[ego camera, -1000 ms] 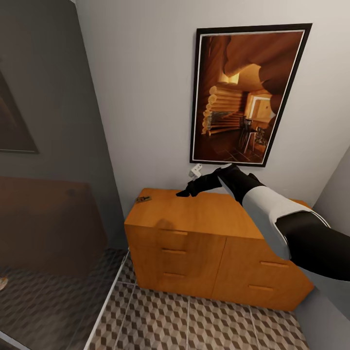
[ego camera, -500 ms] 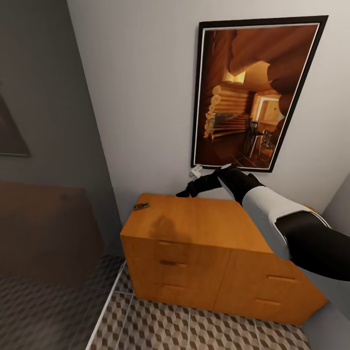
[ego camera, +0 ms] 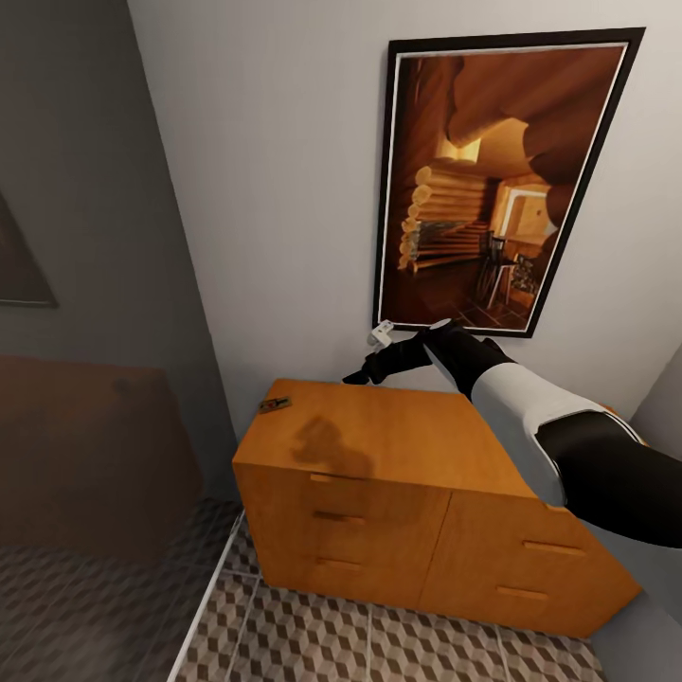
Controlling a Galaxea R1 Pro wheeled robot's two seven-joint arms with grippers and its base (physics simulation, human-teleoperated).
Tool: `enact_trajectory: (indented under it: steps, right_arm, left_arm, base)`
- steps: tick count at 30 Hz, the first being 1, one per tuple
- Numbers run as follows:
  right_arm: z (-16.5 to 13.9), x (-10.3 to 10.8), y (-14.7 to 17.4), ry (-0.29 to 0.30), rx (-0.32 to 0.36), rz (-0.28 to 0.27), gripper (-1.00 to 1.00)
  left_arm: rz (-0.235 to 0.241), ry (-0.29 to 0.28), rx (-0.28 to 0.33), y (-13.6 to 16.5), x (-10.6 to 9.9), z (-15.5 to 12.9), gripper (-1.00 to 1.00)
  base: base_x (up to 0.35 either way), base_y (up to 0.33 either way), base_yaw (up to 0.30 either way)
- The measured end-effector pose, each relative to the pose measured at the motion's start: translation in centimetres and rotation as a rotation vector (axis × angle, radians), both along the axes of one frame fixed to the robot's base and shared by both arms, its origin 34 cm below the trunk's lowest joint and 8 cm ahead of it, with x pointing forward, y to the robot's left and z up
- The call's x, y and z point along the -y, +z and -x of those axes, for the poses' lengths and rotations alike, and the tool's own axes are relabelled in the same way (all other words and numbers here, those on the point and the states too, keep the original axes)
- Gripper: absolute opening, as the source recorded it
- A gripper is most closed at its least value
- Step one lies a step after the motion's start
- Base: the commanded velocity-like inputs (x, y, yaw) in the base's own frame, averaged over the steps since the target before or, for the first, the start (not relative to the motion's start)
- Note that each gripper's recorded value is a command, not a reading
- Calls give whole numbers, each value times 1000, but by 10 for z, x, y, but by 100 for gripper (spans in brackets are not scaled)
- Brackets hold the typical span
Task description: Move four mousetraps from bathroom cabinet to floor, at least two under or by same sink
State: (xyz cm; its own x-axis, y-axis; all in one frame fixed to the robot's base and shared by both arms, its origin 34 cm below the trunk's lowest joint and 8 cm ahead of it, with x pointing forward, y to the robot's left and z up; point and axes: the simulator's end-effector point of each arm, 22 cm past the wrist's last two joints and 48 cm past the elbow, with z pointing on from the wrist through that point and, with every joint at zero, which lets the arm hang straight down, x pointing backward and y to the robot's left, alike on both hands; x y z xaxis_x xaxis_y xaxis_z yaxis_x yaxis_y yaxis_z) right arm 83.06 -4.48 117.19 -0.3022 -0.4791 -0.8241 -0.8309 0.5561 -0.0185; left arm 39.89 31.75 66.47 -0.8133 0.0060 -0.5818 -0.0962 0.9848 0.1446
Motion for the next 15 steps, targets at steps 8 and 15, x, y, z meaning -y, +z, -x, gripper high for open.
enact_trajectory:
  steps: [8,15]
  right_arm:
    - [0,-1,0,1,1,-1,100]
    - [1,-3,1,4,1,-2,100]
  left_arm:
    - [0,0,0,0,0,0,100]
    - [0,0,0,0,0,0,100]
  base:
    - [1,0,0]
    - [0,0,0]
